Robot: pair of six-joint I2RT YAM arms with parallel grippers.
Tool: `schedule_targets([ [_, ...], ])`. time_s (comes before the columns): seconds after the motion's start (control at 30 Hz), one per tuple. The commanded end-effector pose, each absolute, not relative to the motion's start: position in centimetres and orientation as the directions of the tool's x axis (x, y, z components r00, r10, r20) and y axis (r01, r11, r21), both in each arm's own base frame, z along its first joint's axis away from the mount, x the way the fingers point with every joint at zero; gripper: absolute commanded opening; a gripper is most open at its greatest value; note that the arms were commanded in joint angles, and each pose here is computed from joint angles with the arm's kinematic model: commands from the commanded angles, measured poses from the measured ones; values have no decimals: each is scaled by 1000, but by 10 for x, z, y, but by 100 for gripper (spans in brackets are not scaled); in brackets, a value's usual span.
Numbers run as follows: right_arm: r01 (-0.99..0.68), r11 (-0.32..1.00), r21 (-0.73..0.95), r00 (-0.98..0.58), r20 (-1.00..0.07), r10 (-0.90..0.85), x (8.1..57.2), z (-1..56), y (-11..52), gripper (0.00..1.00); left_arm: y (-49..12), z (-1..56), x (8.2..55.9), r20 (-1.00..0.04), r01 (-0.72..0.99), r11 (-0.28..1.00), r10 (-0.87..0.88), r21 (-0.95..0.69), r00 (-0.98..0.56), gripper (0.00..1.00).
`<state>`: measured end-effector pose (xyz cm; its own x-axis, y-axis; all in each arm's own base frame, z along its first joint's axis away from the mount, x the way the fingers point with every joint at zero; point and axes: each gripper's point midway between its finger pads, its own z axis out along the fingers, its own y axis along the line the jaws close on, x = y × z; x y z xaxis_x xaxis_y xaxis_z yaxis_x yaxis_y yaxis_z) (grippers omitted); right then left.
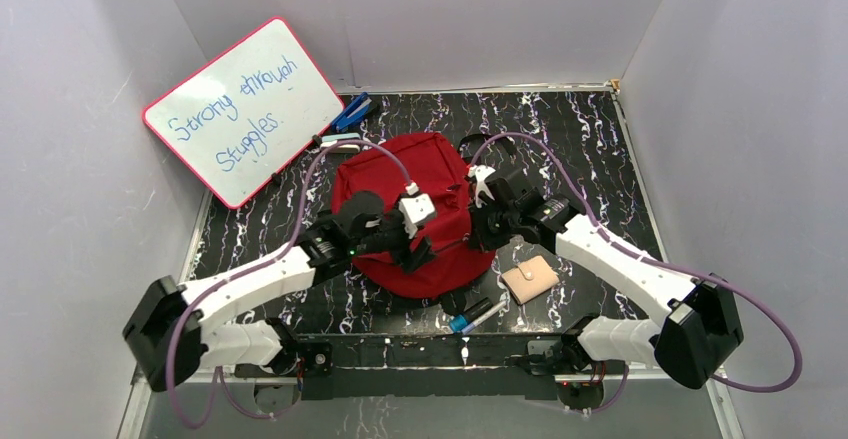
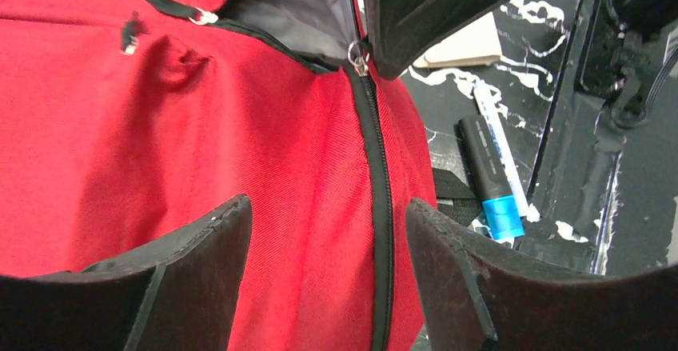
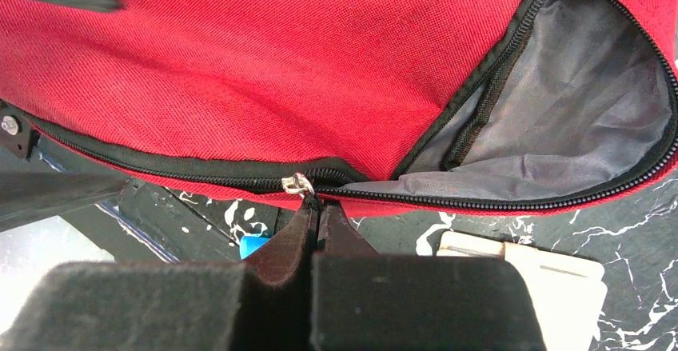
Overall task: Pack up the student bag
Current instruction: Zip the student bag at the center of the board.
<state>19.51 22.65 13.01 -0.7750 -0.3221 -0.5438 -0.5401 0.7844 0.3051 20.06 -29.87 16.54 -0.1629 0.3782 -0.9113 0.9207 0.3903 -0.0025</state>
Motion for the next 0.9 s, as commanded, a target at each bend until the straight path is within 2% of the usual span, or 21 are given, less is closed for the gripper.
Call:
schedule_targets([
  [0.0,-585,750,309,-718,-627,-302,202,149,233,0,-328,172,196,-933,964,264,346,-8,-103,67],
  [0.2,-578,757,305,-716,-634,-291,201,151,230,0,-340,169,194,-935,970,237,333,-47,-126,68],
  [0.23,-576,758,306,-717,-634,-289,201,151,230,0,-341,166,194,-933,970,239,335,-53,-134,65],
  [0.4,-565,771,294,-719,-634,-285,203,152,227,0,-343,151,191,-906,971,219,387,-90,-172,19],
  [0.53,-535,808,248,-731,-615,-295,207,149,217,0,-336,154,185,-901,970,223,396,-92,-177,0],
  [0.87,-370,929,26,-794,-527,-302,229,137,178,0,-273,155,154,-849,954,292,487,-60,-203,0],
])
